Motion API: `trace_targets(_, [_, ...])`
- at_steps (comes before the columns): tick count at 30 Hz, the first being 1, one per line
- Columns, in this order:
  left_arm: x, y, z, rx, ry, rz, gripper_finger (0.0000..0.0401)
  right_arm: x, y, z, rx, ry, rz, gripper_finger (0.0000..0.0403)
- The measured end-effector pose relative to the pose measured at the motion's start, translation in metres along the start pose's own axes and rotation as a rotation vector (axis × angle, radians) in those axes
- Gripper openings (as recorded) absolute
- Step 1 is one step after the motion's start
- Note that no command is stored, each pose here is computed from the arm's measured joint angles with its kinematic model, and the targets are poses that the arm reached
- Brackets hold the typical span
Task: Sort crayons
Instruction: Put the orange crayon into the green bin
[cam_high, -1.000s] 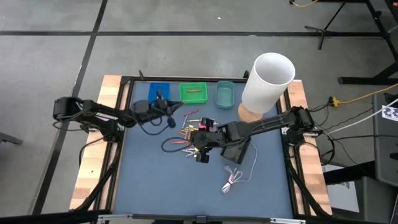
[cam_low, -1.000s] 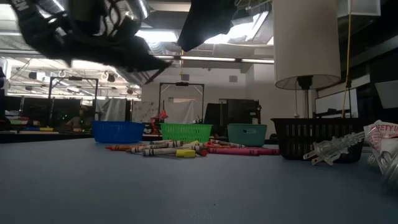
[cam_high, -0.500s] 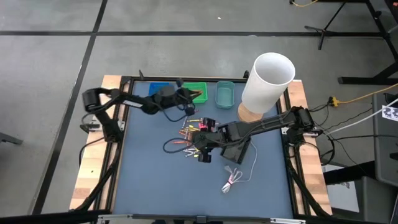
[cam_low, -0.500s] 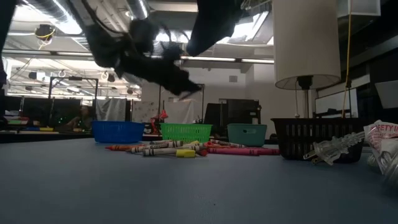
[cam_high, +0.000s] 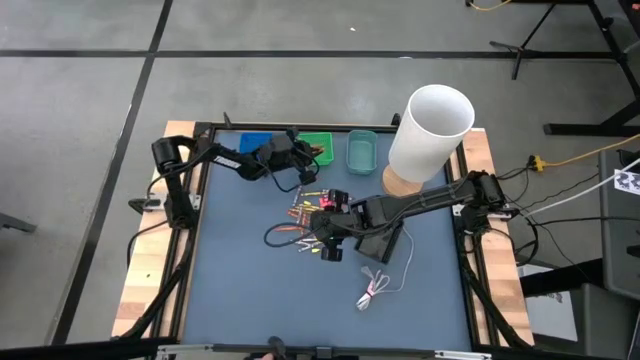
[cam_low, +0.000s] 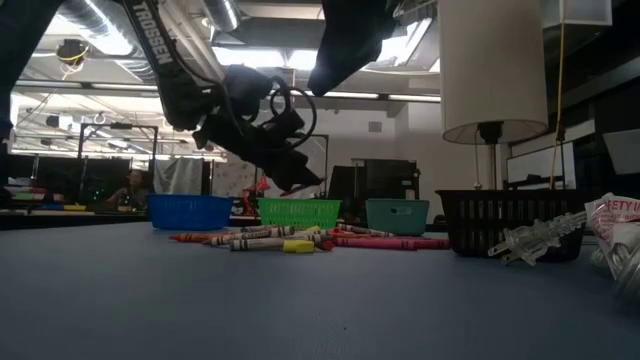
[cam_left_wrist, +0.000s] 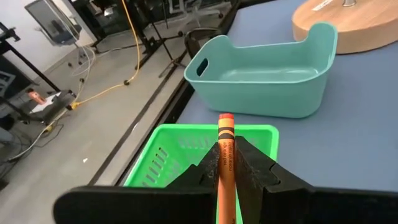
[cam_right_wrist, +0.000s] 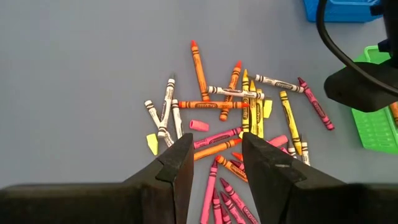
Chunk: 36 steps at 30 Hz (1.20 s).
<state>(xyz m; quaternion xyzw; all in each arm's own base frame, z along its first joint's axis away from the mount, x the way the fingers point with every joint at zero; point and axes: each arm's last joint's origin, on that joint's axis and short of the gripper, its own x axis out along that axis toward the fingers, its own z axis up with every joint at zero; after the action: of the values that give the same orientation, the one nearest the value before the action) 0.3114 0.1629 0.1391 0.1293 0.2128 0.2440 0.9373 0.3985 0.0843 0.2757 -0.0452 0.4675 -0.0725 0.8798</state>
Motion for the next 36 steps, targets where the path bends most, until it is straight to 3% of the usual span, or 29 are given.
trace_targets(6, [0.0, 0.0, -0.001, 0.0, 0.012, -0.003, 0.0029, 0.0, 0.0, 0.0, 0.0, 0.0, 0.0, 0.0136])
trace_targets(15, [0.0, 0.0, -0.001, -0.001, 0.012, -0.003, 0.0097, 0.0, 0.0, 0.0, 0.0, 0.0, 0.0, 0.0136])
trace_targets(22, [-0.001, -0.006, 0.001, -0.014, 0.004, -0.023, 0.0106, 0.0, 0.0, 0.0, 0.0, 0.0, 0.0, 0.0136])
trace_targets(31, [-0.016, -0.043, 0.021, 0.009, -0.007, -0.141, 0.0106, 0.0, 0.0, -0.002, -0.006, 0.014, -0.002, 0.0136])
trace_targets(36, [-0.041, -0.07, 0.031, 0.07, 0.108, -0.27, 0.0106, -0.003, 0.008, -0.006, -0.034, 0.046, 0.002, 0.0136])
